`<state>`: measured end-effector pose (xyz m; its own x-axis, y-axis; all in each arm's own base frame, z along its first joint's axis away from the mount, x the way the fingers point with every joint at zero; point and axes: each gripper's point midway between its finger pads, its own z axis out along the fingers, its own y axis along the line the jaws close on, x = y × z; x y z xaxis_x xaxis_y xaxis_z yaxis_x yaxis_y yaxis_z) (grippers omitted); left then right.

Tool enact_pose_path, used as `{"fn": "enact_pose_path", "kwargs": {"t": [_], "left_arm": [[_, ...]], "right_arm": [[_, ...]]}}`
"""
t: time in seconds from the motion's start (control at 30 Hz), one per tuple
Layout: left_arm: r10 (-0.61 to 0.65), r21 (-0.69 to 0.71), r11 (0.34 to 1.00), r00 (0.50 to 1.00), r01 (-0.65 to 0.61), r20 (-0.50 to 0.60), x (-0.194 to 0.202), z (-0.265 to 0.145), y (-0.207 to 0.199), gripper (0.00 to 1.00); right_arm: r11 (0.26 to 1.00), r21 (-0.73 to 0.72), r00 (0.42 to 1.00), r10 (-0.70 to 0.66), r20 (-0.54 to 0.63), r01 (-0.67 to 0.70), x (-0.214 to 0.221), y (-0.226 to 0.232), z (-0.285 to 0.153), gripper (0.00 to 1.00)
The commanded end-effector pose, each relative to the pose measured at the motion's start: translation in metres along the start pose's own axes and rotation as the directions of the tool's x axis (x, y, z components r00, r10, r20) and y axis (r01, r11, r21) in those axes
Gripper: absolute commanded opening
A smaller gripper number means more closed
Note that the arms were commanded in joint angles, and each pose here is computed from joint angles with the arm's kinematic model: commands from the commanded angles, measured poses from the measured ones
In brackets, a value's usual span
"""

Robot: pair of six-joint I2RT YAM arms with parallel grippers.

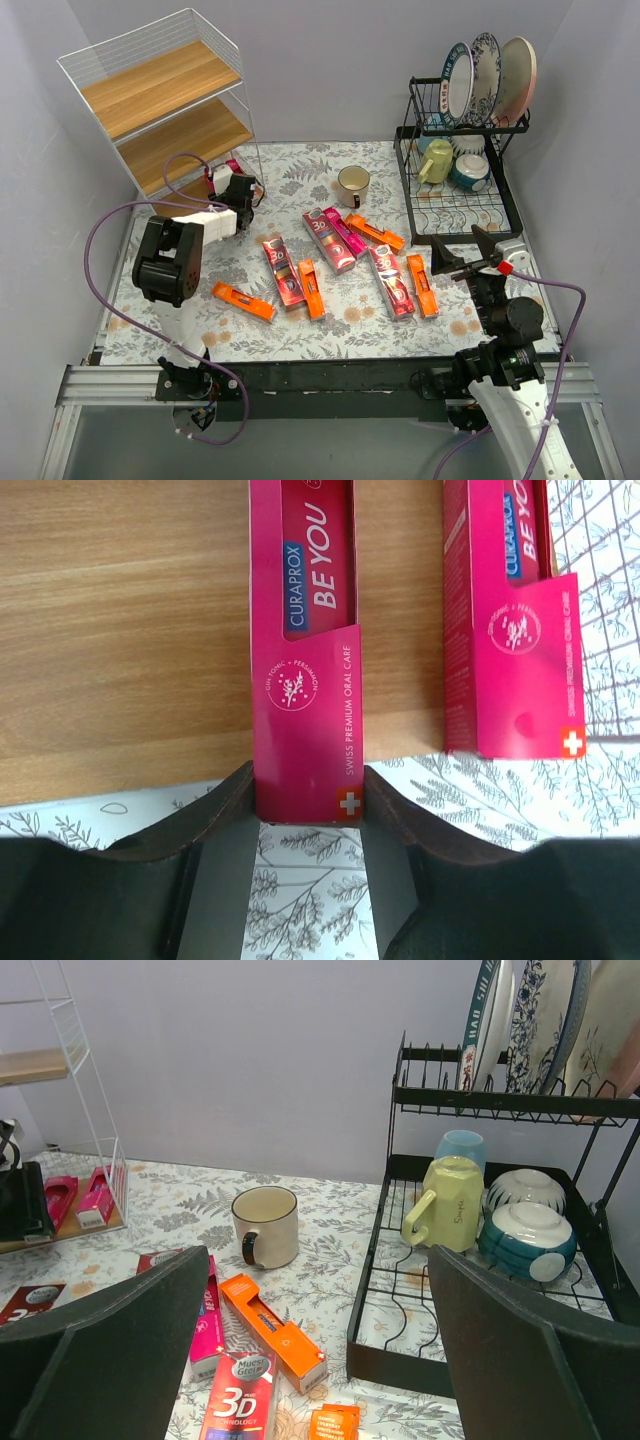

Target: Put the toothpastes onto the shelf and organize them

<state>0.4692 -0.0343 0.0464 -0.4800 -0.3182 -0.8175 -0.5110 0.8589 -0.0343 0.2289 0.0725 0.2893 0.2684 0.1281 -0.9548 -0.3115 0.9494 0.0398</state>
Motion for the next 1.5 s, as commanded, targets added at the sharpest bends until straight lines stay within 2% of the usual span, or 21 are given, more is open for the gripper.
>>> {"fn": "enact_pose_path", "kwargs": {"t": [0.0,0.13,0.27,0.47,0.67,0.83,0.97,1.17,1.27,1.3,1.37,1.4,1.47], "left_arm": [[-0.021,-0.028,0.999,0.999,0.022,0.024,-0.010,0.003,-0.002,0.41],[-0.025,-0.031,0.999,0.999,0.026,0.022,-0.010,0.004,-0.001,0.41],[-0.030,-0.015,0.999,0.999,0.030,0.017,-0.013,-0.002,-0.003,0.49],[-0.077,-0.015,0.997,0.997,0.076,-0.013,-0.018,-0.022,0.005,0.70],[-0.134,0.047,0.989,0.988,0.138,-0.080,-0.023,-0.064,0.003,0.86],[-0.132,0.164,0.975,0.984,0.151,-0.122,-0.030,-0.114,0.001,0.98],[-0.130,0.265,0.953,0.987,0.149,-0.090,-0.044,-0.152,0.009,0.98],[-0.132,0.416,0.901,0.991,0.121,-0.002,-0.059,-0.198,0.023,0.98],[-0.116,0.459,0.884,0.993,0.093,0.023,-0.053,-0.208,0.029,0.98],[-0.131,0.480,0.873,0.990,0.091,0.051,-0.055,-0.214,0.033,0.98],[-0.139,0.500,0.862,0.986,0.077,0.087,-0.058,-0.220,0.037,0.98],[-0.151,0.507,0.859,0.983,0.077,0.107,-0.059,-0.222,0.038,0.98],[-0.161,0.508,0.858,0.979,0.078,0.122,-0.056,-0.223,0.043,0.98]], "right_arm": [[1.000,-0.006,1.000,-0.007,0.030,0.007,-0.009,0.001,0.002,0.99],[1.000,-0.017,1.000,-0.005,0.030,0.005,-0.009,0.003,0.002,0.99],[1.000,-0.017,1.000,-0.006,0.028,0.007,-0.009,0.003,0.002,0.98],[1.000,0.008,1.000,0.012,0.019,-0.013,-0.009,0.000,0.002,0.98],[1.000,-0.022,1.000,0.008,-0.026,-0.009,-0.009,0.005,0.007,0.99],[0.995,-0.098,0.989,0.021,-0.147,-0.035,0.003,0.020,0.017,0.98],[0.981,-0.179,0.970,0.035,-0.241,-0.080,0.007,0.037,0.030,0.99],[0.961,-0.191,0.878,0.089,-0.470,-0.200,0.049,0.050,0.052,0.99],[0.959,-0.145,0.796,0.113,-0.595,-0.244,0.071,0.050,0.065,0.99],[0.960,-0.120,0.751,0.117,-0.650,-0.254,0.089,0.049,0.070,0.99],[0.961,-0.117,0.718,0.105,-0.688,-0.252,0.096,0.051,0.080,0.99],[0.963,-0.098,0.671,0.100,-0.734,-0.251,0.117,0.050,0.083,0.99],[0.964,-0.124,0.648,0.059,-0.760,-0.233,0.125,0.057,0.093,0.99]]}}
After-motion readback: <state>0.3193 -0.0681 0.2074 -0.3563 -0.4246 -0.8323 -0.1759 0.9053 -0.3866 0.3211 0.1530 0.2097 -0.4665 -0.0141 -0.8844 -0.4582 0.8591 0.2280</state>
